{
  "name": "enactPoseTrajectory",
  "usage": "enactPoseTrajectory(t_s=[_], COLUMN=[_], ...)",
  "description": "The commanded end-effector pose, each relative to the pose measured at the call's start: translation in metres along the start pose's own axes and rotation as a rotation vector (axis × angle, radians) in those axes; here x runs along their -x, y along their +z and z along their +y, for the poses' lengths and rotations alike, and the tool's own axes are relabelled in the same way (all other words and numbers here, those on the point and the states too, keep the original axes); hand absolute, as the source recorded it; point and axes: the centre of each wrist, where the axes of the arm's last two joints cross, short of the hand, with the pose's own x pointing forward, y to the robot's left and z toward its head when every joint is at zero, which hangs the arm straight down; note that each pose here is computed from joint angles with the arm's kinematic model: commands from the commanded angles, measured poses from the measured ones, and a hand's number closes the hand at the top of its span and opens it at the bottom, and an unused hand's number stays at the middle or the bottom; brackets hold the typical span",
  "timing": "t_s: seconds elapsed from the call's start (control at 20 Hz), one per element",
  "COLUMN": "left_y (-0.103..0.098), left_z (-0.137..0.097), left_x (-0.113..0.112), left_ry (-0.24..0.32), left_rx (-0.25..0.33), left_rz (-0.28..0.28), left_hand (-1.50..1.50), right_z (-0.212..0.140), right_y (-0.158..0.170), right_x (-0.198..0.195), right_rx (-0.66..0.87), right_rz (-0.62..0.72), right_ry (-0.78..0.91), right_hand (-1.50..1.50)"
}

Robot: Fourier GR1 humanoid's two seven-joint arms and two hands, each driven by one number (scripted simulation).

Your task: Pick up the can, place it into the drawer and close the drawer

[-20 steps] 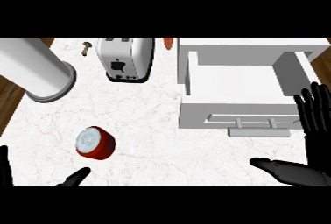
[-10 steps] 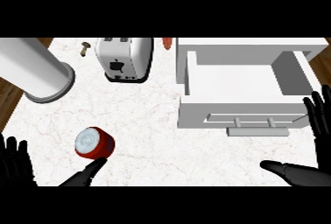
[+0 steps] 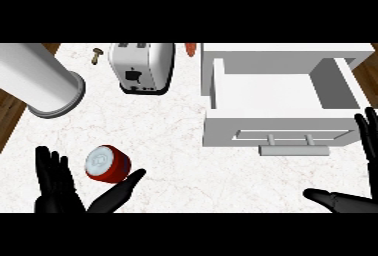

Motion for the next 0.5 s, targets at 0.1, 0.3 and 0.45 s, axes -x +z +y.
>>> enactPoseTrajectory(t_s=[0.1, 0.3, 0.45], left_y=[-0.016, -0.014, -0.003], left_z=[-0.003, 0.0, -0.004], left_x=[0.036, 0.058, 0.072], left_ry=[-0.015, -0.038, -0.037], left_rx=[-0.04, -0.051, -0.063], left_rz=[0.042, 0.055, 0.066], left_hand=[-1.5, -1.5, -1.5], right_z=[-0.022, -0.018, -0.03], right_y=[0.003, -0.002, -0.004], right_x=[-0.009, -0.016, -0.008], right_rx=[-0.01, 0.006, 0.01], right_rz=[-0.009, 0.018, -0.015], right_ry=[0.017, 0.024, 0.012], right_hand=[-1.5, -1.5, -1.5])
